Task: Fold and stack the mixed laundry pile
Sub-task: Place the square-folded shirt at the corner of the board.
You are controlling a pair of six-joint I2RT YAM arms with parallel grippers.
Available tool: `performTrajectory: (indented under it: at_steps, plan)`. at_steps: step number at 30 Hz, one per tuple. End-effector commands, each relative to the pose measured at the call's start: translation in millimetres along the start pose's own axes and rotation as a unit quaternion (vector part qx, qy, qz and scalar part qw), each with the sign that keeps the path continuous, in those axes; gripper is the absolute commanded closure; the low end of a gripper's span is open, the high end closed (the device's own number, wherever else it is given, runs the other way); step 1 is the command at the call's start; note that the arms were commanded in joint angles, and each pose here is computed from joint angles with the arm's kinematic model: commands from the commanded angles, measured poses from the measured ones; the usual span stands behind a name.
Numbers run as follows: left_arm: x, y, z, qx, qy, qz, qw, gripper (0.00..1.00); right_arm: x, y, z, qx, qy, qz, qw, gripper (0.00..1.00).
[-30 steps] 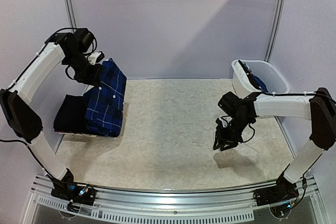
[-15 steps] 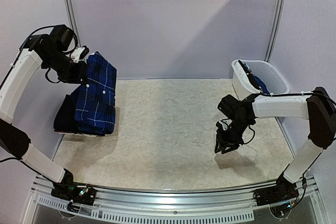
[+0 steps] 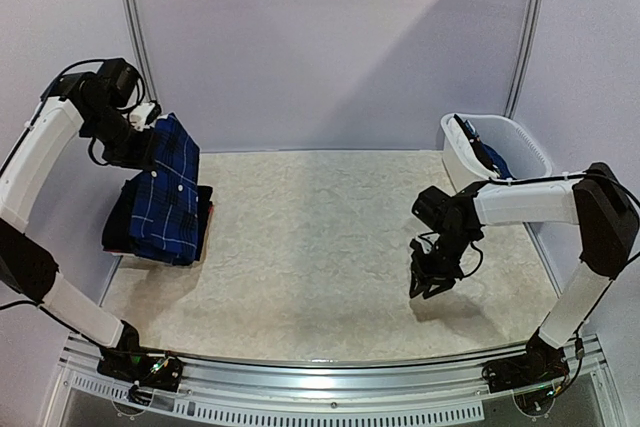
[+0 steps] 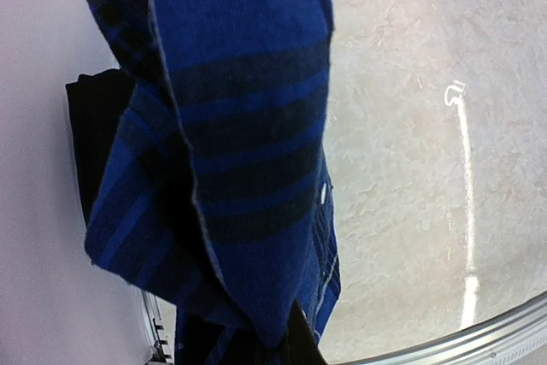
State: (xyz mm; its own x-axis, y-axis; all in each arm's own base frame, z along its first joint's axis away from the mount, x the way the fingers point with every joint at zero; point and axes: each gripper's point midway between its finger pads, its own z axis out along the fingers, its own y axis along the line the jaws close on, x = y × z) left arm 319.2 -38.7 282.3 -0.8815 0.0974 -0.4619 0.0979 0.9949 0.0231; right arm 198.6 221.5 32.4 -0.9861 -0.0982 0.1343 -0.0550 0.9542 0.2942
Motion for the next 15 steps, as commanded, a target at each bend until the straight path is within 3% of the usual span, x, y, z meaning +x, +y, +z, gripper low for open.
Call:
performTrajectory:
  at_steps: [1, 9, 15]
  plan:
    - [48, 12, 11, -0.017, 0.117, 0.016, 0.993, 1.00, 1, 2, 4, 0.000, 0.009, -0.007, 1.000, 0.66]
    - [40, 24, 28, -0.027, 0.125, 0.035, 0.991, 1.00, 3, 0, 10, 0.002, 0.018, -0.014, 1.000, 0.66]
    - [32, 48, 42, -0.081, 0.138, 0.050, 0.986, 1.00, 3, 0, 14, -0.001, 0.024, -0.017, 1.000, 0.66]
